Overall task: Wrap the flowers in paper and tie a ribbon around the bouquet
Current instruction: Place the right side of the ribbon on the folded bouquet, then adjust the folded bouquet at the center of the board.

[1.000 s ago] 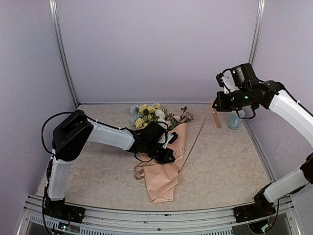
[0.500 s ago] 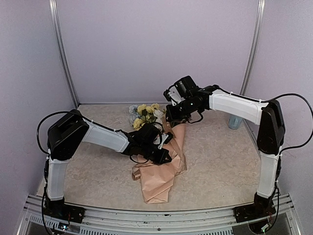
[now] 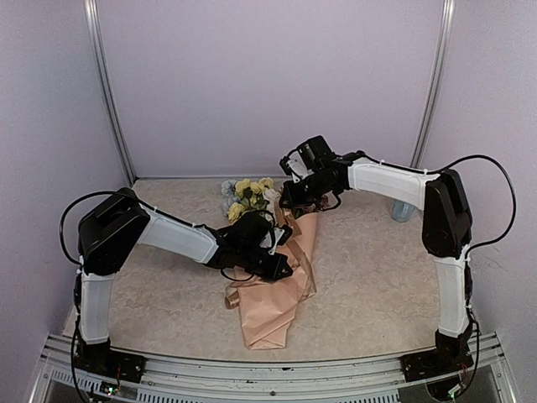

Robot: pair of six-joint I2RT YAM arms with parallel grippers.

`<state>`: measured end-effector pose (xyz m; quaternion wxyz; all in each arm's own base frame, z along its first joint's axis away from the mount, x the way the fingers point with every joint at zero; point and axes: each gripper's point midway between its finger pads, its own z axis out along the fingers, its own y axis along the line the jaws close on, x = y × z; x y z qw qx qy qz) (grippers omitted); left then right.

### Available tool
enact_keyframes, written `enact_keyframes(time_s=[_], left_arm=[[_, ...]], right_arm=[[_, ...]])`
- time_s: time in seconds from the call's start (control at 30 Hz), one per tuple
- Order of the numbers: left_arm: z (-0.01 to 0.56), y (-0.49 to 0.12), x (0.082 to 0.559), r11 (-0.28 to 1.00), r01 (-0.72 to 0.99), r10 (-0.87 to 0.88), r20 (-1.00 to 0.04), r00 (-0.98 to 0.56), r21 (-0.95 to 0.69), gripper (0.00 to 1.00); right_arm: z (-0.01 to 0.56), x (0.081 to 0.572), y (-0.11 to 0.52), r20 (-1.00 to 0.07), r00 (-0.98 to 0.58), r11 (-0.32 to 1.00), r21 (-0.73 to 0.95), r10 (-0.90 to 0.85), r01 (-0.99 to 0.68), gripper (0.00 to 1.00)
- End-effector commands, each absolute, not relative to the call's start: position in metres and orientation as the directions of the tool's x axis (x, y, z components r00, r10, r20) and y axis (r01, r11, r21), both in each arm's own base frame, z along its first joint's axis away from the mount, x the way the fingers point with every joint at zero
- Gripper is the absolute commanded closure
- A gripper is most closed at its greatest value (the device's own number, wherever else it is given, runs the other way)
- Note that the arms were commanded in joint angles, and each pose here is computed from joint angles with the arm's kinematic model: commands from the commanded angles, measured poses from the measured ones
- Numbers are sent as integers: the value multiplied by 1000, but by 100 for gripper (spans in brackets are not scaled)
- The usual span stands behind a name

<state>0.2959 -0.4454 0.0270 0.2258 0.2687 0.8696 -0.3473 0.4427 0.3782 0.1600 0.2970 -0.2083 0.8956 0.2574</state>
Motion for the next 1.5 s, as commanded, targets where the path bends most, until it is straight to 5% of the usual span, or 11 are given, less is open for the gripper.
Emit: enact_keyframes(time_s=[0.0,0.03,0.07,0.3,0.5,0.9,1.1,1.47], left_arm=[[27,-433,297,667,590,299,-562,-771,-455,100],[28,-433,298,672,588,296,-564,-771,-451,100],[28,-433,299,674,586,294,-565,-771,-449,100],[24,-435,301,677,576,287,-556,-780,-459,100],[25,-436,301,670,575,285,-553,-783,-469,100],[29,-434,303,679,570,277,-558,-782,-462,100],[31,-433,305,681,570,274,-562,-780,-460,100],[70,-432,293,613,617,227,-638,-736,-493,100]], right_arm=[[162,446,367,-627,-741,798,309,-239,-518,64],[167,445,365,-632,-736,793,308,-241,-525,45],[173,445,362,-639,-728,793,298,-247,-531,38],[216,411,333,-672,-692,792,259,-263,-553,32],[145,344,324,-561,-790,718,442,-247,-538,58],[62,325,331,-457,-828,733,432,-323,-525,63],[52,318,332,-428,-845,726,462,-321,-510,100],[60,353,328,-466,-853,743,479,-236,-467,100]])
